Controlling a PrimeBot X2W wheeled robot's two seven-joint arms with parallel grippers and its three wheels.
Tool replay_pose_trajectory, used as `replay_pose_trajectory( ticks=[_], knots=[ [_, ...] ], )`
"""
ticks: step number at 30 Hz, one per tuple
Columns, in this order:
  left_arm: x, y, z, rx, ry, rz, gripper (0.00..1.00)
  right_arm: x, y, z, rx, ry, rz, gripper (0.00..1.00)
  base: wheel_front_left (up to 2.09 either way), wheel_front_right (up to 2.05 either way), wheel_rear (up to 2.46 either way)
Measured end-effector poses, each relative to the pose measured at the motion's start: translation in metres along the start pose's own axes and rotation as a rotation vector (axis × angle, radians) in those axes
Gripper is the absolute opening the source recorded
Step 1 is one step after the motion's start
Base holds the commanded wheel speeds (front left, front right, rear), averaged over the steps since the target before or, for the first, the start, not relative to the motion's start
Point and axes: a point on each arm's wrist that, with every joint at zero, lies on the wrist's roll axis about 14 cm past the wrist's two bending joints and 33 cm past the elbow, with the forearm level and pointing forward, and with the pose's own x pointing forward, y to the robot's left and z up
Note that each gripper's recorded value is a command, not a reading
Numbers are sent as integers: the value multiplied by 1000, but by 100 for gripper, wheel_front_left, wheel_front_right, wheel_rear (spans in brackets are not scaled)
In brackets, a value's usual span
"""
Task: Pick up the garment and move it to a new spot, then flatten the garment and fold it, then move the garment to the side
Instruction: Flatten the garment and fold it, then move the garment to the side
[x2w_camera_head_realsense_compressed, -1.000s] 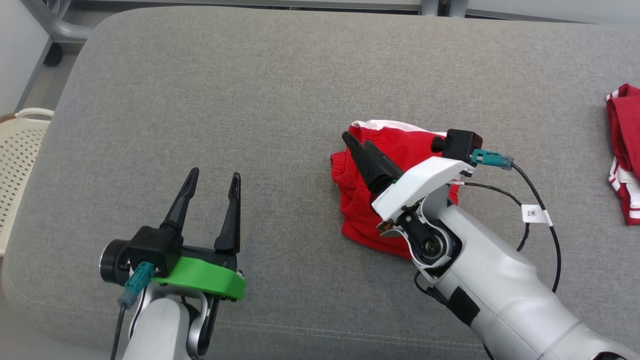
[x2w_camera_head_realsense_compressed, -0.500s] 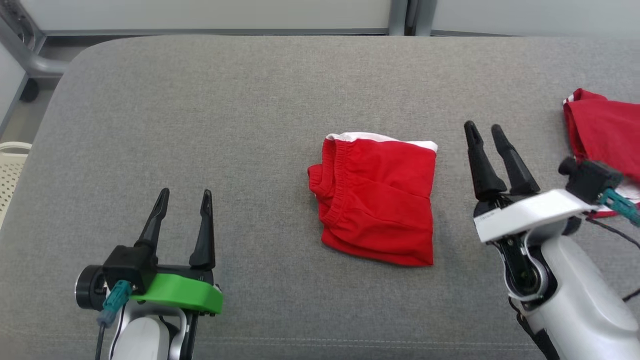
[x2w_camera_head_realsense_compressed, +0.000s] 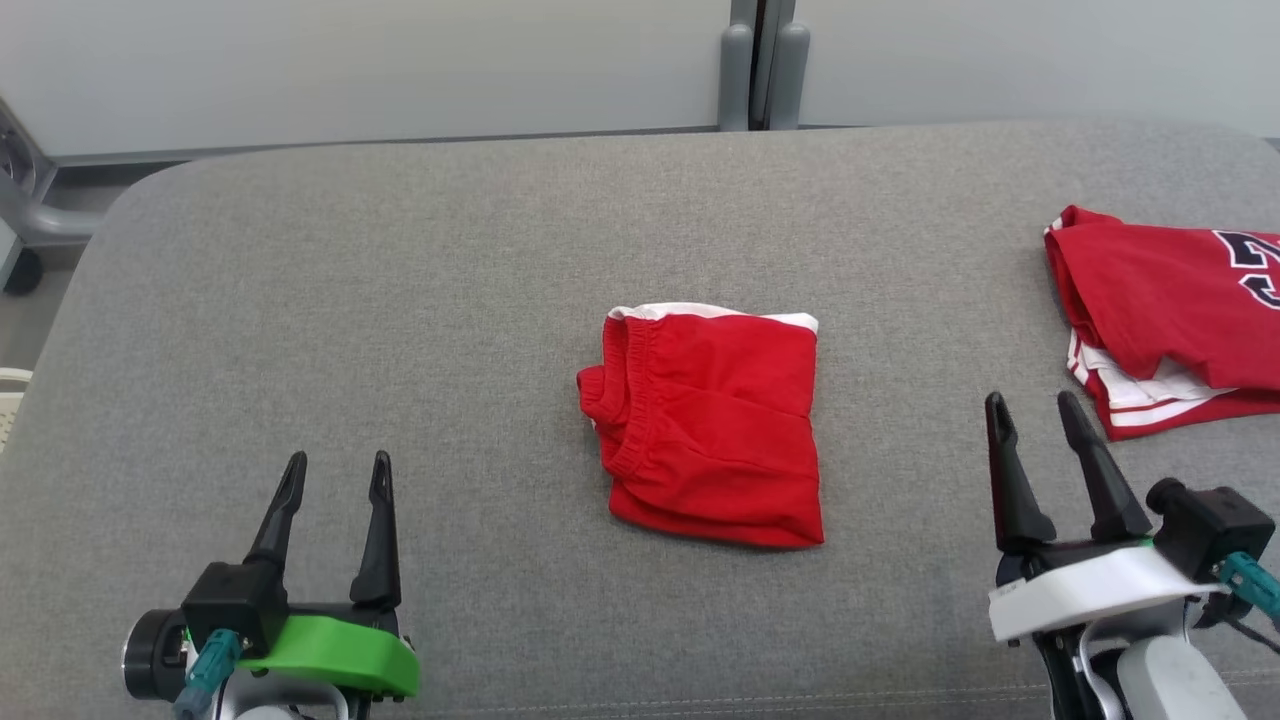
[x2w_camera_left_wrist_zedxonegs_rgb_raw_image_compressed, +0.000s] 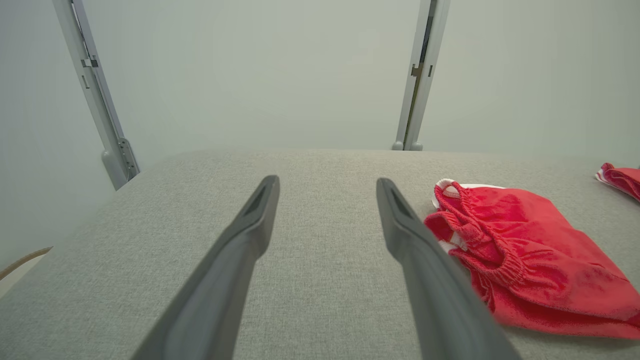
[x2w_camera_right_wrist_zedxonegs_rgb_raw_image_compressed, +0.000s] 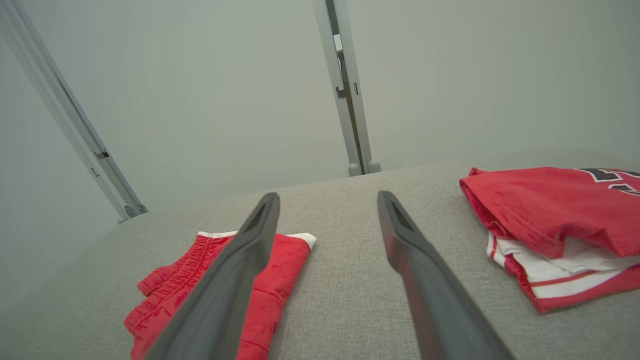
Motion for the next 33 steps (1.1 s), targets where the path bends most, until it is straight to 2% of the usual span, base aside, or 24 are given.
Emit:
replay_pose_trajectory(
  ticks=[9, 33],
  knots=[
    [-14, -4, 0, 3, 3, -13, 100, -26, -2, -8, -69, 40, -17, 100, 0, 0, 0],
    [-18, -1, -1, 0, 6, -7, 100, -24, 3, -11, -69, 47, -8, 100, 0, 0, 0]
  ],
)
